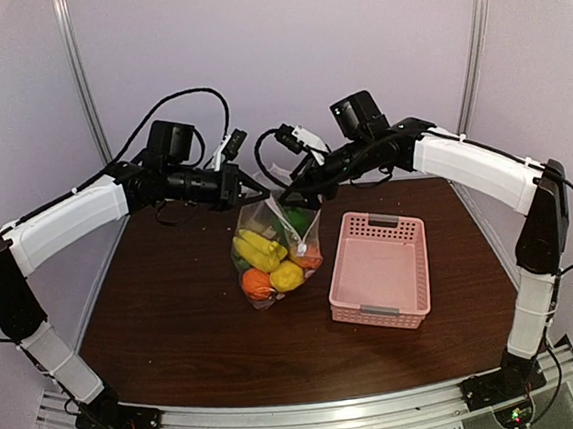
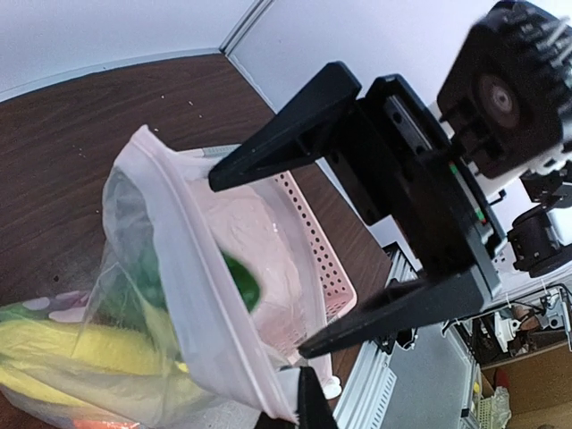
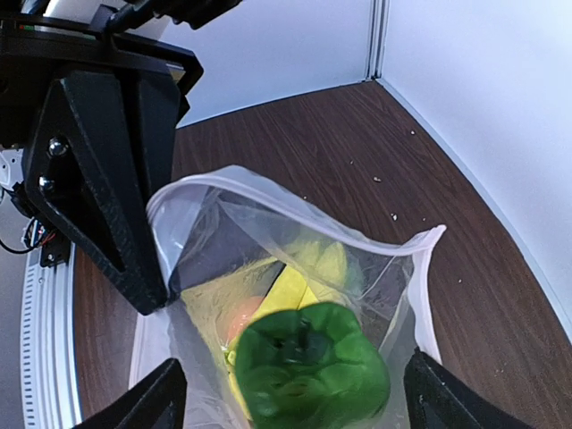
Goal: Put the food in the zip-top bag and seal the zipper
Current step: Place the fake vegetable in the zipper food storage bag, then pass from the left arm to the right
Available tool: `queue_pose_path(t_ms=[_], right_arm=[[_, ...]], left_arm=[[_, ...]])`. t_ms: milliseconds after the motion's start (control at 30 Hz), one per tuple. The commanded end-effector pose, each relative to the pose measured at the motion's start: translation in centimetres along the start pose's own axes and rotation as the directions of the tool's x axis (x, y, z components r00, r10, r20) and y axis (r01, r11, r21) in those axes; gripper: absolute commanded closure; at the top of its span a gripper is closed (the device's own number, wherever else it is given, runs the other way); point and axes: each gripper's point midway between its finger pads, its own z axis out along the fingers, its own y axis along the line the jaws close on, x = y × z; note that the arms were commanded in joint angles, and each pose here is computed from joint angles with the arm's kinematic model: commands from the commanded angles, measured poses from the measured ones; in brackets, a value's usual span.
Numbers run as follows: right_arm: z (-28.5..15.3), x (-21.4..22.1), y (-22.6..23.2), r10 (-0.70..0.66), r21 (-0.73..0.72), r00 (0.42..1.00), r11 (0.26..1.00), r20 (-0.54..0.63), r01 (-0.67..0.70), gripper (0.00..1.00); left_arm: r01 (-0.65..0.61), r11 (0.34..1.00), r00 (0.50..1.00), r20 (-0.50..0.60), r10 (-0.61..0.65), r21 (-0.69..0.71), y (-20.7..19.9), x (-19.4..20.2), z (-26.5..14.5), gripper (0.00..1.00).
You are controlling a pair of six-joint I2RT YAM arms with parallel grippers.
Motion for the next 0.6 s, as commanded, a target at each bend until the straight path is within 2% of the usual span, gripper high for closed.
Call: queue_pose_path(t_ms=[0, 133, 233, 333, 567], right_arm=[[-3.4, -2.6, 0.7, -0.021, 0.058, 0.999, 0.998, 0.043, 0.018, 0.09], [-6.5, -5.2, 1.0, -0.046, 0.104, 0.993, 0.994, 0.107, 0.035, 0.01], [-7.1, -5.2, -0.6, -0.035, 0.201, 0.993, 0.979, 0.113, 0.012, 0.0], [-6.0, -3.8, -2.5, -0.015, 0.274, 0.997, 0.962, 0.075, -0.006, 0.0], [-2.4, -1.7, -4.7, 0.03, 0.277, 1.0, 0.96, 0.0, -0.029, 0.0]], left_arm=[[-0.048, 0.998, 0.997, 0.059, 0.045, 0.041, -1.5, -1.3, -0.9, 1.0], [-0.048, 0.998, 0.998, 0.05, 0.047, 0.027, -1.0, -1.0, -0.6, 1.0], [-0.048, 0.999, 0.999, 0.026, 0.048, 0.017, -0.4, -0.4, -0.2, 1.0], [-0.043, 0.999, 0.999, 0.011, 0.043, 0.02, -0.1, 0.0, 0.1, 1.0], [-0.057, 0.997, 0.998, 0.02, 0.056, 0.048, -1.0, -0.7, -0.1, 1.0]])
